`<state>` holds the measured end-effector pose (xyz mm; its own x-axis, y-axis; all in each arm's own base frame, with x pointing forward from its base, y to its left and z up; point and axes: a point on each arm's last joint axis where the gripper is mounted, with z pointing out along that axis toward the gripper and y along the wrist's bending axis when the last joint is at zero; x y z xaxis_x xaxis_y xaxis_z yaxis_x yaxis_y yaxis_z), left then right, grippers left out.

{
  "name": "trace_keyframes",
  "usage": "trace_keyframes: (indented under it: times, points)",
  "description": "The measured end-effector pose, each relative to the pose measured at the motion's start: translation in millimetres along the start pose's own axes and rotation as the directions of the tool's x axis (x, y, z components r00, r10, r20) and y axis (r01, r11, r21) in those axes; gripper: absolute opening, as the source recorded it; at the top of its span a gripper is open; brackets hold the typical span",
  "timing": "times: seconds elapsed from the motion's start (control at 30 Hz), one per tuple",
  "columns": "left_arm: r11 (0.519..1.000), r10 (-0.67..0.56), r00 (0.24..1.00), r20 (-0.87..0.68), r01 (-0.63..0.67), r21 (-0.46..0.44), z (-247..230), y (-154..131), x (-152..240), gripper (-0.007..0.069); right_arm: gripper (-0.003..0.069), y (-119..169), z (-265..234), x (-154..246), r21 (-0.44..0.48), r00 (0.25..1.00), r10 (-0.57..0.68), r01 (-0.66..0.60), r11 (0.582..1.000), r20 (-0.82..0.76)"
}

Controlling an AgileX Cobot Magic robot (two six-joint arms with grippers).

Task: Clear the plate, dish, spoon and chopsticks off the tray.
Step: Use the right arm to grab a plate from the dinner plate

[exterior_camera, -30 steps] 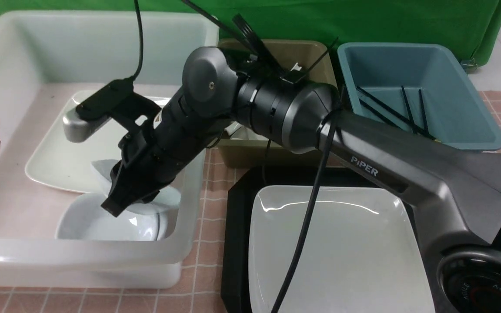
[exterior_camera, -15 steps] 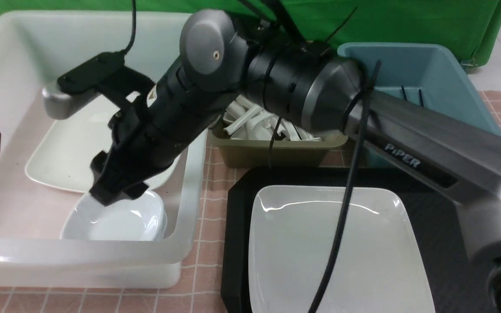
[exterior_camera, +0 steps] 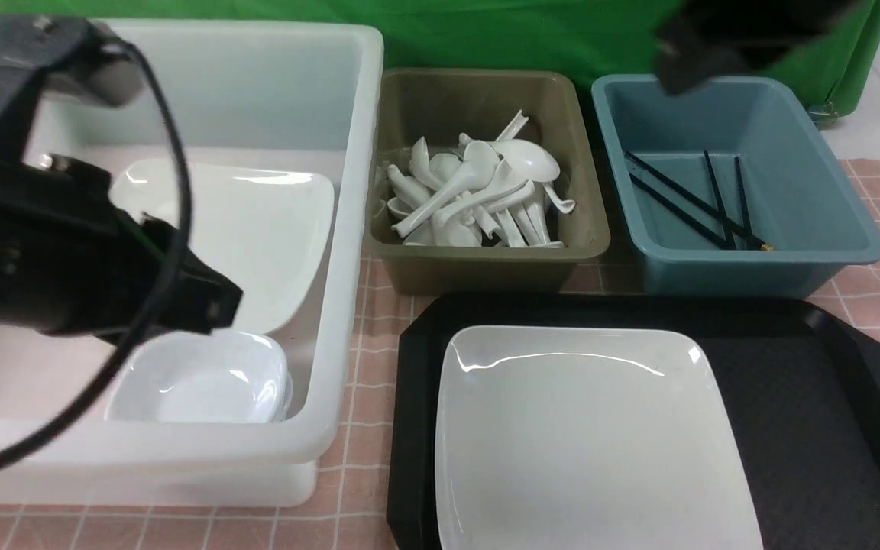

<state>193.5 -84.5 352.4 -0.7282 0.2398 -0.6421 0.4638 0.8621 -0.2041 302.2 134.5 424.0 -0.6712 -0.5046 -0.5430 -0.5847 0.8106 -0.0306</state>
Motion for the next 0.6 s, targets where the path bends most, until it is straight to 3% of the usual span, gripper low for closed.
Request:
trace_keyframes:
  times: [0.07, 0.17, 0.37, 0.43, 0.47, 0.6]
  points:
    - [1.000, 0.002, 0.999, -0.034, -0.002, -0.005, 8, -3, 0, 0.0004, 0.0030, -12, -2, 26, 0.019, 0.997, 0.057, -0.056, 0.998, -0.051]
    - [1.000, -0.006, 0.997, -0.080, 0.004, -0.030, 23, 0, -1, 0.0004, 0.0030, -27, 8, 104, 0.068, 0.952, 0.245, -0.236, 0.969, -0.186]
    - [0.997, -0.006, 0.998, -0.068, 0.001, -0.083, 33, 7, -5, 0.0004, 0.0054, -17, 46, 196, 0.053, 0.860, 0.450, -0.451, 0.891, -0.240]
    - [0.996, -0.014, 0.998, -0.059, 0.009, -0.088, 33, 8, -6, 0.0004, 0.0141, -8, 71, 224, 0.029, 0.812, 0.507, -0.522, 0.853, -0.289]
    - [0.996, -0.014, 0.998, -0.060, 0.009, -0.088, 34, 8, -6, 0.0004, 0.0151, -8, 71, 224, 0.027, 0.812, 0.512, -0.526, 0.850, -0.281]
    - [0.996, -0.015, 0.998, -0.064, 0.009, -0.088, 34, 8, -6, 0.0004, 0.0378, 1, 102, 250, 0.014, 0.742, 0.600, -0.625, 0.780, -0.298]
